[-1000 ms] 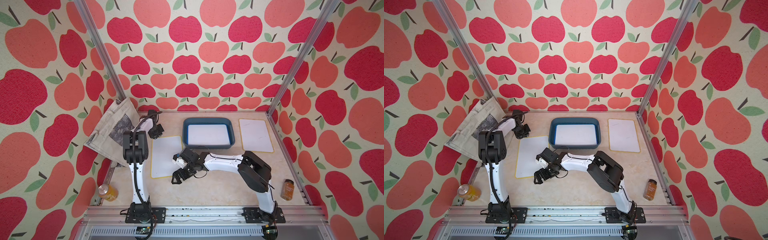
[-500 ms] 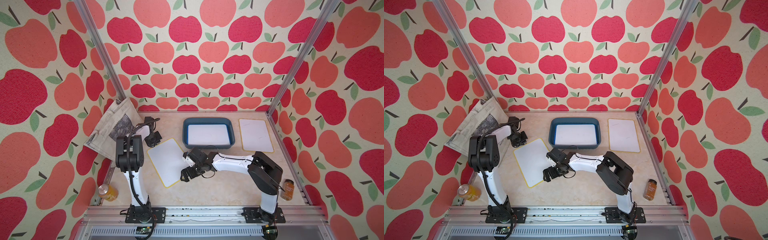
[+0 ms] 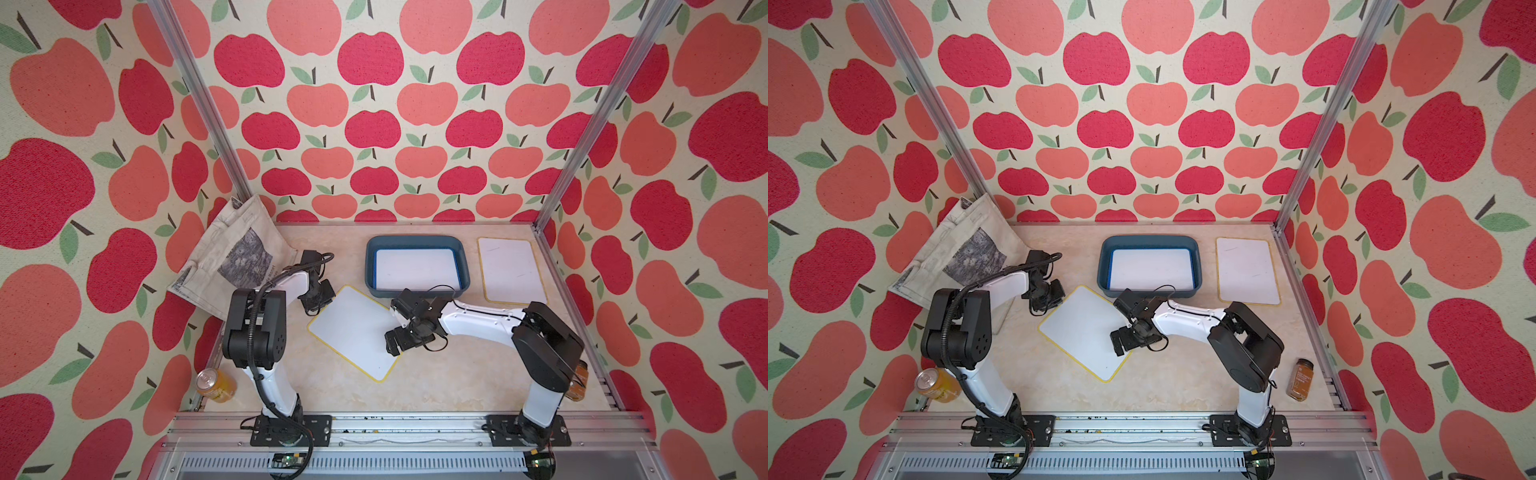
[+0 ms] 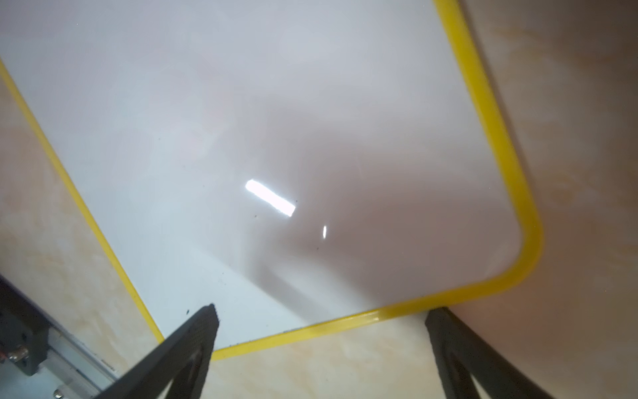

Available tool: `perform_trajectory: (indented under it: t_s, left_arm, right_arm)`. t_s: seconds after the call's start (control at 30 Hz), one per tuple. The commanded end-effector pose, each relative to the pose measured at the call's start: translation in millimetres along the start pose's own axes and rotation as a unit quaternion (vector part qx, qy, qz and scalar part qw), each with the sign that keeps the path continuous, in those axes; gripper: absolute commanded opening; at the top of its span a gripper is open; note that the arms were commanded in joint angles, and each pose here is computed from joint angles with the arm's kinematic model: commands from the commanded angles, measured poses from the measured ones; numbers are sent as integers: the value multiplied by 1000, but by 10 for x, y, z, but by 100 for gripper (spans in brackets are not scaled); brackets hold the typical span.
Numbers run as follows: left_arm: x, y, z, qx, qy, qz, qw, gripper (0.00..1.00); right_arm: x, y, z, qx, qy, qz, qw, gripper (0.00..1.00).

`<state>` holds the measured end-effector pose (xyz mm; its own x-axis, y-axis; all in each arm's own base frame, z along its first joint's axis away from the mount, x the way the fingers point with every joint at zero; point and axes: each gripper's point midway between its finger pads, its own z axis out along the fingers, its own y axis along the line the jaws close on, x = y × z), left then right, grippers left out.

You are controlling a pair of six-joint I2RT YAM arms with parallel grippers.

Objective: Put the whiteboard into the storage box
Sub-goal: Move the whiteboard to the center of the board.

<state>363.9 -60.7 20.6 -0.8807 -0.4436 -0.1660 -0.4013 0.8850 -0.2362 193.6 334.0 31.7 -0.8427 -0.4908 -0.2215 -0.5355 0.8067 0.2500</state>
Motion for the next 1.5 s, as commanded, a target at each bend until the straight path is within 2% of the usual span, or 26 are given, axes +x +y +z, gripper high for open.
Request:
perform_trajectory:
  t_s: [0.0,0.27,0.53,1.03,1.27,1.47]
  left_arm:
    - [878,-35,99,8,134,-12,991,22]
    - [1432,-133,24,36,148,-11,988,23]
    - [1737,-237,13,53,167,1,984,26]
    - [1934,-227,-197,61,184,35,980,38]
    - [1774,-57,-333,28,147,43,988,46]
    - [1731,27,-418,9,135,53,989,47]
  right_arm:
    - [-30,-156,10,22,-21,-20,999,99]
    - [25,-473,-145,42,-31,0,999,99]
    - [-2,-656,-192,49,-32,4,998,99]
    - [-6,-795,-216,41,-38,10,998,99]
    - [-18,-859,-298,57,-46,20,997,99]
    - [94,-987,-458,78,-48,37,995,99]
